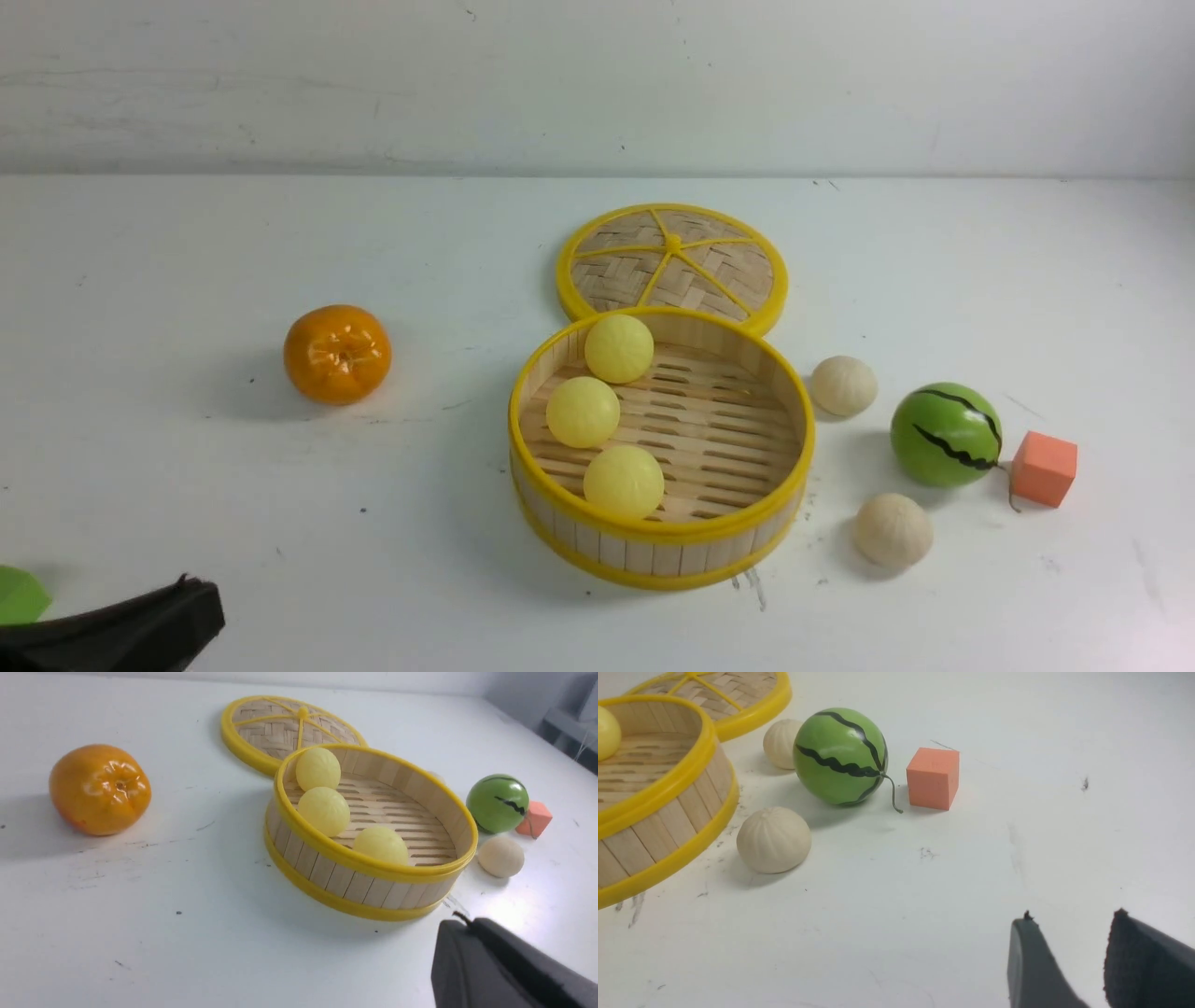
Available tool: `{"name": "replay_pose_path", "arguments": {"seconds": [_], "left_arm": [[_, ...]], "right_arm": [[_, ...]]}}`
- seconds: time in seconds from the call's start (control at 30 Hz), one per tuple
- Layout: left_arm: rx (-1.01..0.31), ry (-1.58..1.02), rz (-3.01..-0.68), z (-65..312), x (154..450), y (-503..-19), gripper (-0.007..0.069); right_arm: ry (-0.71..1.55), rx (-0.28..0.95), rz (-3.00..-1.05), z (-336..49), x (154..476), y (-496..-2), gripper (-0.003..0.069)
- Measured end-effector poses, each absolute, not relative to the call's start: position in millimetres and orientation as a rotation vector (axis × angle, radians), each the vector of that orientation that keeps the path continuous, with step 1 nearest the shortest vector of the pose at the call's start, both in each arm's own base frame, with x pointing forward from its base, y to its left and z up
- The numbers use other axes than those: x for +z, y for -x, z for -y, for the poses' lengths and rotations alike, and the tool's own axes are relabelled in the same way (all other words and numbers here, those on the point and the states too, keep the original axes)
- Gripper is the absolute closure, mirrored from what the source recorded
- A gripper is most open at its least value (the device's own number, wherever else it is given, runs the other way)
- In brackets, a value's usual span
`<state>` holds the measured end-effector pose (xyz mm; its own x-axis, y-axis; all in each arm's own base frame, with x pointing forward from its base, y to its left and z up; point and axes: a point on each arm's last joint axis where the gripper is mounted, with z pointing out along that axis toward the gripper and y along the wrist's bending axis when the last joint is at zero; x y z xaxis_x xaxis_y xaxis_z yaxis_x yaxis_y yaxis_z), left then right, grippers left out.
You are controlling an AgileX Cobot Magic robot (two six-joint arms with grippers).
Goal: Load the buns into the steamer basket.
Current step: Use the right arm to grab a steamed stuffed bun
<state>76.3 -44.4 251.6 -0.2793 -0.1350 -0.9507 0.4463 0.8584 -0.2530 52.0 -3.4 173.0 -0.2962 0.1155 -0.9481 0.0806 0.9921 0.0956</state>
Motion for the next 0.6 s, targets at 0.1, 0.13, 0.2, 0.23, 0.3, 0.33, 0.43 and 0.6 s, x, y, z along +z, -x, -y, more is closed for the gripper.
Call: {"name": "replay_pose_path", "arguments": {"seconds": [0.1, 0.13, 0.2, 0.23, 0.3, 0.33, 0.43, 0.6], "left_arm": [[-0.584, -0.226, -1.717, 40, 249, -69, 0.0638], [-0.587, -0.224, -1.706, 40, 249, -68, 0.0638], [-0.589, -0.222, -1.699, 39, 249, -67, 0.0638], [-0.590, -0.222, -1.698, 39, 249, -67, 0.0638], [-0.590, -0.222, -1.698, 39, 249, -67, 0.0638], [-0.590, -0.222, -1.699, 39, 249, -67, 0.0638], [-0.591, -0.222, -1.699, 39, 249, -67, 0.0638], [-0.591, -0.221, -1.699, 39, 249, -67, 0.0638]], "right_arm": [[-0.142, 0.034, -1.874, 3, 173, -52, 0.0419], [-0.142, 0.034, -1.874, 3, 173, -52, 0.0419], [-0.142, 0.034, -1.874, 3, 173, -52, 0.0419], [-0.142, 0.034, -1.874, 3, 173, -52, 0.0419], [-0.152, 0.046, -1.870, 3, 173, -52, 0.0419], [-0.182, 0.083, -1.862, 2, 174, -52, 0.0419], [-0.352, 0.281, -1.825, -2, 174, -53, 0.0419], [-0.653, 0.642, -1.652, -7, 183, -55, 0.0419]]}}
